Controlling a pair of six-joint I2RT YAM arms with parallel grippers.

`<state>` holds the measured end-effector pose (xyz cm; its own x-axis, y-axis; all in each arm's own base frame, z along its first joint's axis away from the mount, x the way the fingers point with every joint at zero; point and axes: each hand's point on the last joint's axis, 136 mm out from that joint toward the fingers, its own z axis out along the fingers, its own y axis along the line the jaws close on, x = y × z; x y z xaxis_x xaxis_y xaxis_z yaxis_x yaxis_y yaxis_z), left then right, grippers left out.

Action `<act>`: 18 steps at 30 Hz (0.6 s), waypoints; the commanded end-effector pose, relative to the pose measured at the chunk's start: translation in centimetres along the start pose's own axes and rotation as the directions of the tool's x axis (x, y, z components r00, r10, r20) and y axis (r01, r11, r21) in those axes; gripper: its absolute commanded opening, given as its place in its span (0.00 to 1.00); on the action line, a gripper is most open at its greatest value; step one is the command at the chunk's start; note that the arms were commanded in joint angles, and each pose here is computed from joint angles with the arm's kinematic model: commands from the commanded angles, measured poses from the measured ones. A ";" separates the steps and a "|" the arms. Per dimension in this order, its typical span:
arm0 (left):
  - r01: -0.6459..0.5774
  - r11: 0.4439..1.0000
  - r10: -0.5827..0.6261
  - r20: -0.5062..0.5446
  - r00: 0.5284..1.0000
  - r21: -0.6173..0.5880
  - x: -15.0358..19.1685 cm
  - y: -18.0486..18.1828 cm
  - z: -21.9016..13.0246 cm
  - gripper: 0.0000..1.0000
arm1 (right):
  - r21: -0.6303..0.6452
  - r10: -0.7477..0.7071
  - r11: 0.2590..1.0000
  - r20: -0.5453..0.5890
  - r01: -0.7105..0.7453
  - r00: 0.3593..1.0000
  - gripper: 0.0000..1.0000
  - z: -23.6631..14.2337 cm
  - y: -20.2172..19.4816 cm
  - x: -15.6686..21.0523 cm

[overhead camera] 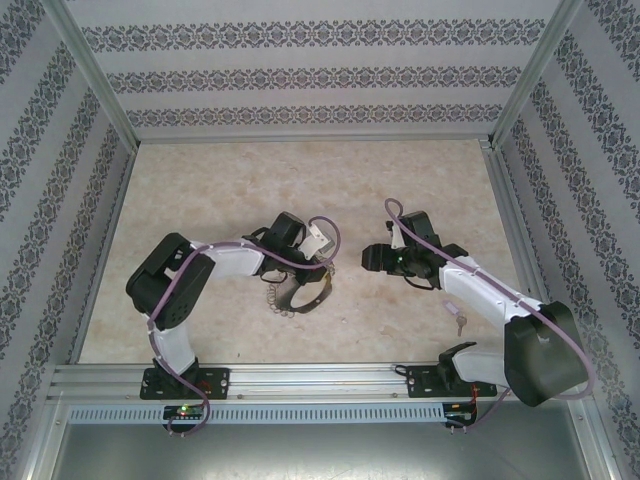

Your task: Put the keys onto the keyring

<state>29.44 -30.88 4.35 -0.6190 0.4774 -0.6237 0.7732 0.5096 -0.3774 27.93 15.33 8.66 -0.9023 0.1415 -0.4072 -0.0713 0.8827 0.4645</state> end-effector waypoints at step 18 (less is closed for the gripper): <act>0.029 0.992 -0.023 0.047 0.999 -0.120 -0.7 2.1 0.3 0.00 | 0.190 0.671 0.619 0.376 -0.762 0.639 0.67 -10.7 -16.5 0.2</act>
<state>30.97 -30.08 4.36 -0.6277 0.4456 -0.6383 0.7427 0.5885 -0.3194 26.35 -3.51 10.80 -0.5055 0.7915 -0.3435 0.6422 0.6110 0.4628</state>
